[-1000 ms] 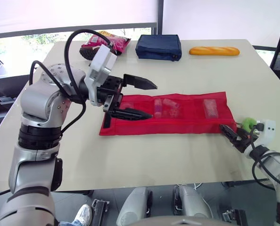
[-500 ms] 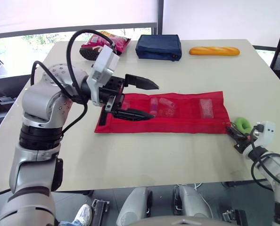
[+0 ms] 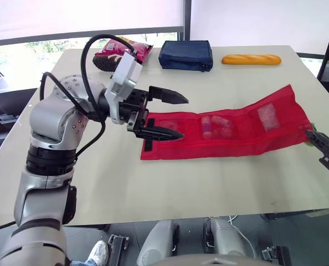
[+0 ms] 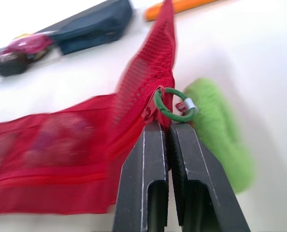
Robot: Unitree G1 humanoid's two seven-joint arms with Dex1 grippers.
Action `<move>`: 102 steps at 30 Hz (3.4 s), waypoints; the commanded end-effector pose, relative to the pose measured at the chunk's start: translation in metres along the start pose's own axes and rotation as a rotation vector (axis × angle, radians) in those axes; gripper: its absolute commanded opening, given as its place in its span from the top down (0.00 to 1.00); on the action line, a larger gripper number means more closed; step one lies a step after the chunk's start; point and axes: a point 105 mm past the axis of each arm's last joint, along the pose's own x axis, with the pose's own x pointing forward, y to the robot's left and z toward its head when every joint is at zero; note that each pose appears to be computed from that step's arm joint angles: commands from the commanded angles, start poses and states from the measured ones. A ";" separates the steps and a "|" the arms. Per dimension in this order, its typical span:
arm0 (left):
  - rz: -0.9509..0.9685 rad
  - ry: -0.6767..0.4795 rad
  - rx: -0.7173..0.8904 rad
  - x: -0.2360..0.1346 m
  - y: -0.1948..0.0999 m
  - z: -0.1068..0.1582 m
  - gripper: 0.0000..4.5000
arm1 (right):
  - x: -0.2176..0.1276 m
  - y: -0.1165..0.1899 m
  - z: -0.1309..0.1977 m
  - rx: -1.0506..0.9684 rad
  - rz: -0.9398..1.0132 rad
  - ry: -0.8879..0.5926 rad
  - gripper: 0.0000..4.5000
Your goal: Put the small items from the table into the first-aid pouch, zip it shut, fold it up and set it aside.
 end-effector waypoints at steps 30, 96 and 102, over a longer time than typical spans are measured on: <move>0.164 0.066 0.067 -0.036 0.012 0.004 0.00 | 0.039 0.153 -0.065 -0.366 0.700 0.319 0.01; 0.208 0.097 -0.017 -0.045 -0.010 -0.012 0.00 | 0.092 0.056 -0.077 0.006 0.422 0.317 0.09; 0.204 0.098 -0.015 -0.045 -0.009 -0.011 0.00 | 0.085 0.039 -0.052 -0.224 0.374 0.177 0.09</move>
